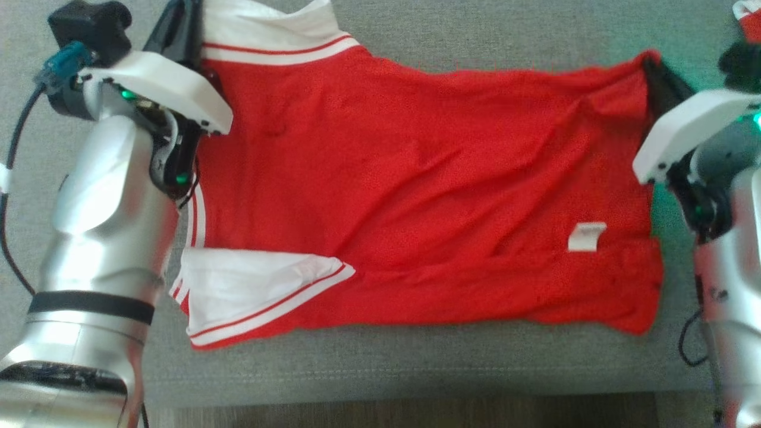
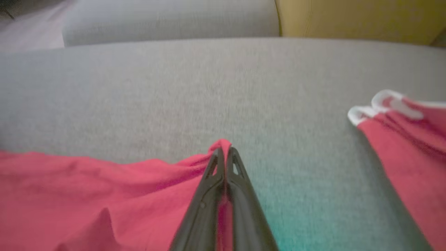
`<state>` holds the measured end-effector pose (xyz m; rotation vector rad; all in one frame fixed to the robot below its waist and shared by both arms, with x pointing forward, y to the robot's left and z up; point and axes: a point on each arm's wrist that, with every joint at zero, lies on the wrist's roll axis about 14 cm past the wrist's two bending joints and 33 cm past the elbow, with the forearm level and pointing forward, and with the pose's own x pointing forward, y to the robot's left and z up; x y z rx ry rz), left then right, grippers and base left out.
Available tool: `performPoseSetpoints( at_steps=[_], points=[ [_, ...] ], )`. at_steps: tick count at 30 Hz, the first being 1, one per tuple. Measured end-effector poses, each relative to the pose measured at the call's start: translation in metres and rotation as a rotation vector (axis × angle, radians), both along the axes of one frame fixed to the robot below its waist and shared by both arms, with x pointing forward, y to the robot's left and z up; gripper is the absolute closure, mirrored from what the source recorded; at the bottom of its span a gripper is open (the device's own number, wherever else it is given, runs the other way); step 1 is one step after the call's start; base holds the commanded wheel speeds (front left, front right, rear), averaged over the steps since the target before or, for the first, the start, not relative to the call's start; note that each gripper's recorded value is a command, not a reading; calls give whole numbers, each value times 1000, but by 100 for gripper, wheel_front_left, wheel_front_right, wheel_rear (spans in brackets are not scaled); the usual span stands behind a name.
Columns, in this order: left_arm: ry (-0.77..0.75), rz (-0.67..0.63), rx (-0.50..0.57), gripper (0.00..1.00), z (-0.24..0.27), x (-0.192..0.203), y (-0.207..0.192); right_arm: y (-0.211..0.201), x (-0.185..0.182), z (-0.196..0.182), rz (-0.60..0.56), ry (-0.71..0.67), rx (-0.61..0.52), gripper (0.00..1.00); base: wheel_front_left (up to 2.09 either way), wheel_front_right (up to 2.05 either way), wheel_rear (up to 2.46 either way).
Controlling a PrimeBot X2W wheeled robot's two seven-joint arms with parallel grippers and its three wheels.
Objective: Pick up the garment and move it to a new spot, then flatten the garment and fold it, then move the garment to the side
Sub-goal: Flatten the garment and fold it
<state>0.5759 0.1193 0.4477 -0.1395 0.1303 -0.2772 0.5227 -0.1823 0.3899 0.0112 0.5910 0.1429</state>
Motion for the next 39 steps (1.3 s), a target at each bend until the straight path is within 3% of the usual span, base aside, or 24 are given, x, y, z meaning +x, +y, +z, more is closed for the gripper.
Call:
performPoseSetpoints(
  at_steps=[4, 14, 21, 25, 39],
  points=[
    [-56, 20, -20, 100, 18, 3, 5, 3, 19, 24, 0, -112, 14, 100, 0, 0, 0],
    [-121, 44, -85, 100, 35, -20, 10, 10, 18, 39, -18, -161, 111, 100, 0, 0, 0],
    [-107, 49, -163, 100, 23, -78, 10, 13, -22, 27, -24, -112, 183, 100, 0, 0, 0],
    [-13, 60, -175, 100, 2, -119, 14, 8, -45, 20, -27, -74, 171, 100, 0, 0, 0],
    [129, 153, -202, 100, -19, -169, 30, -9, -99, 4, -152, 10, 214, 100, 0, 0, 0]
  ],
)
